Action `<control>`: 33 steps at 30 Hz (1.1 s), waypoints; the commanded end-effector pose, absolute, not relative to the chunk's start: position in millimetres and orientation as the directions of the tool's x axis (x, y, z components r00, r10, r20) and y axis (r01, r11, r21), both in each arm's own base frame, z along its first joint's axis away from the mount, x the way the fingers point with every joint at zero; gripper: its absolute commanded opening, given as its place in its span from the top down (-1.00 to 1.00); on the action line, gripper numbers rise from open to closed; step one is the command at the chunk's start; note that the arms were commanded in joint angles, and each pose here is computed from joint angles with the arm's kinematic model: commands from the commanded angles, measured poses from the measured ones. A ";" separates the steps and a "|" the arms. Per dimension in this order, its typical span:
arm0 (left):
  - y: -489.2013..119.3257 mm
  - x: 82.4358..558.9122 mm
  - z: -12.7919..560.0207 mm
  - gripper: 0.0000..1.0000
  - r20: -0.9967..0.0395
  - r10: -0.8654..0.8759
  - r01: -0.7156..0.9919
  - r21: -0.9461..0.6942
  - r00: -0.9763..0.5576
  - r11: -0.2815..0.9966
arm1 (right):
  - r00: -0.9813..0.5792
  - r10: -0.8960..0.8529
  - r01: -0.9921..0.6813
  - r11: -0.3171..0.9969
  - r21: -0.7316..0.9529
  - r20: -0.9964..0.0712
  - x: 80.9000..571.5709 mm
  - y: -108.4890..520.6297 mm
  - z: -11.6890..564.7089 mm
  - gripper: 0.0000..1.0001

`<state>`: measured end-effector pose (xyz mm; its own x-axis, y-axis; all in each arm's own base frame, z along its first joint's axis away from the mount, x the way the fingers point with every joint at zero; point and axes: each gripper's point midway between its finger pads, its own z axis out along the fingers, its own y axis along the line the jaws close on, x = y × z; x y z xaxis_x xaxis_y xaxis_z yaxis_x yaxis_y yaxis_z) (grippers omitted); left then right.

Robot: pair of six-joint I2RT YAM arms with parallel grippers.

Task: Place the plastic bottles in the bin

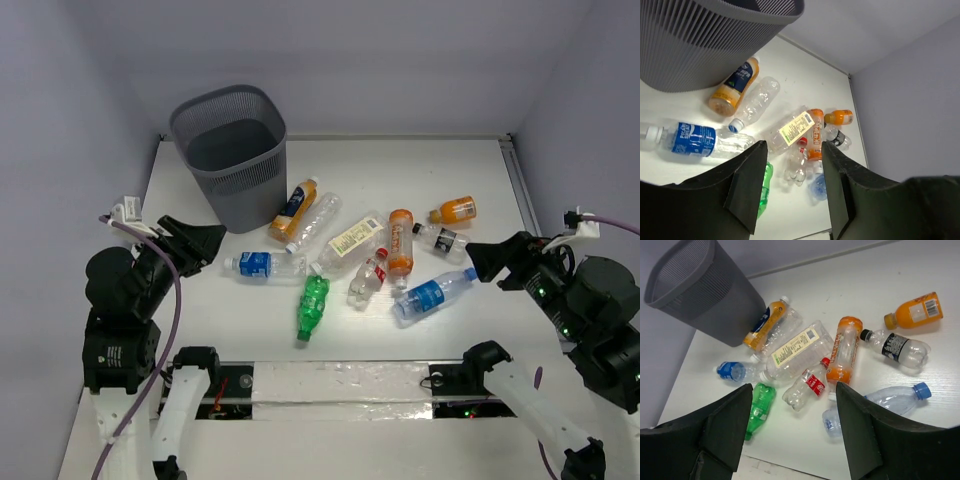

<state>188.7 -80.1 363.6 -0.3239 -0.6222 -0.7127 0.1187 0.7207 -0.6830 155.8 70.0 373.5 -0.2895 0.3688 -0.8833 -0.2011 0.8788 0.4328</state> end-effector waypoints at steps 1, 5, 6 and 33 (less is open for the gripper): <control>-83.8 182.9 367.7 0.11 -0.714 -0.620 0.146 -0.685 -0.324 0.713 | -0.285 0.392 -0.221 0.861 0.458 -0.875 147.2 71.2 377.5 -0.42; -84.0 179.3 367.0 0.15 -0.715 -0.623 0.154 -0.687 -0.317 0.710 | -0.296 0.385 -0.257 0.849 0.461 -0.874 142.5 76.7 379.0 0.05; -85.4 179.6 365.0 0.18 -0.699 -0.637 0.149 -0.703 -0.324 0.695 | -0.303 0.380 -0.260 0.849 0.459 -0.874 142.9 77.9 378.5 0.29; -73.6 221.7 128.7 -0.72 -0.226 -0.898 -0.462 -0.795 -0.378 0.394 | -0.611 0.160 -0.447 0.739 0.505 -0.775 156.2 149.0 290.0 -0.92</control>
<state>198.2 -75.5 118.1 -0.4474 -0.8635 -0.2330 -0.4898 0.4545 -0.7440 154.7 142.5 280.3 -0.6502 0.1894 -0.7357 -0.3698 0.7671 0.5243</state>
